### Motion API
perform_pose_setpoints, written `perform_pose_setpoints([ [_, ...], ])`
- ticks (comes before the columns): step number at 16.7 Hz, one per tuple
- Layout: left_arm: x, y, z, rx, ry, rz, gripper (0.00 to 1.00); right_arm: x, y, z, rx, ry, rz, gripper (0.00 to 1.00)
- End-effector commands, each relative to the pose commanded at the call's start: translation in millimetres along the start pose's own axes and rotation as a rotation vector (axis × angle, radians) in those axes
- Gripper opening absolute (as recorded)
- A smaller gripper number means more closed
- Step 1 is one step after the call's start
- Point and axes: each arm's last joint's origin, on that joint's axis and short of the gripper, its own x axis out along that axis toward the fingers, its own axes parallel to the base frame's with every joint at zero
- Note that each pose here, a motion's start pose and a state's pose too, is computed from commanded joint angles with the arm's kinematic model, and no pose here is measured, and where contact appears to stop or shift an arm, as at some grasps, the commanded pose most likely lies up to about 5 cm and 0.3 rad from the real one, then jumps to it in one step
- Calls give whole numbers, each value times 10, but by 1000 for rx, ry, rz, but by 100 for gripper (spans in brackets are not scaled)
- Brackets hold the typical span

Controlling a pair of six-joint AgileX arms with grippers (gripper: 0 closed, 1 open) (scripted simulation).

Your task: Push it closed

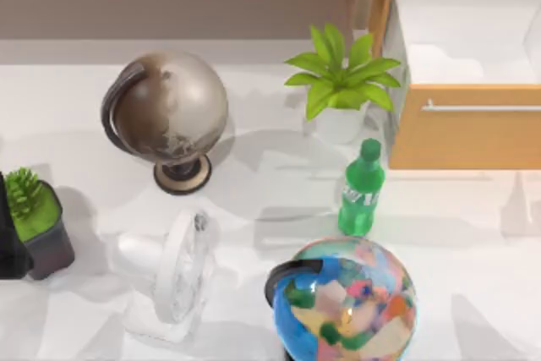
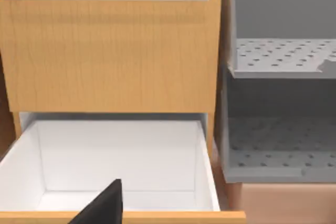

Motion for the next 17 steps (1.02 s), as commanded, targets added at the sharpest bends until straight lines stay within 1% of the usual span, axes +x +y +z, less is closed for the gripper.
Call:
perform_pose_setpoints([
  [5,0,0,0,0,0,0,100,484,-228,249,0,14,9,100],
  [10,0,0,0,0,0,0,100,916,-498,252,8,34,18,100],
  [13,0,0,0,0,0,0,100,1012,-575,241,8,33,19,100],
  [17,0,0,0,0,0,0,100,1008,-565,231,9,36,21,100],
])
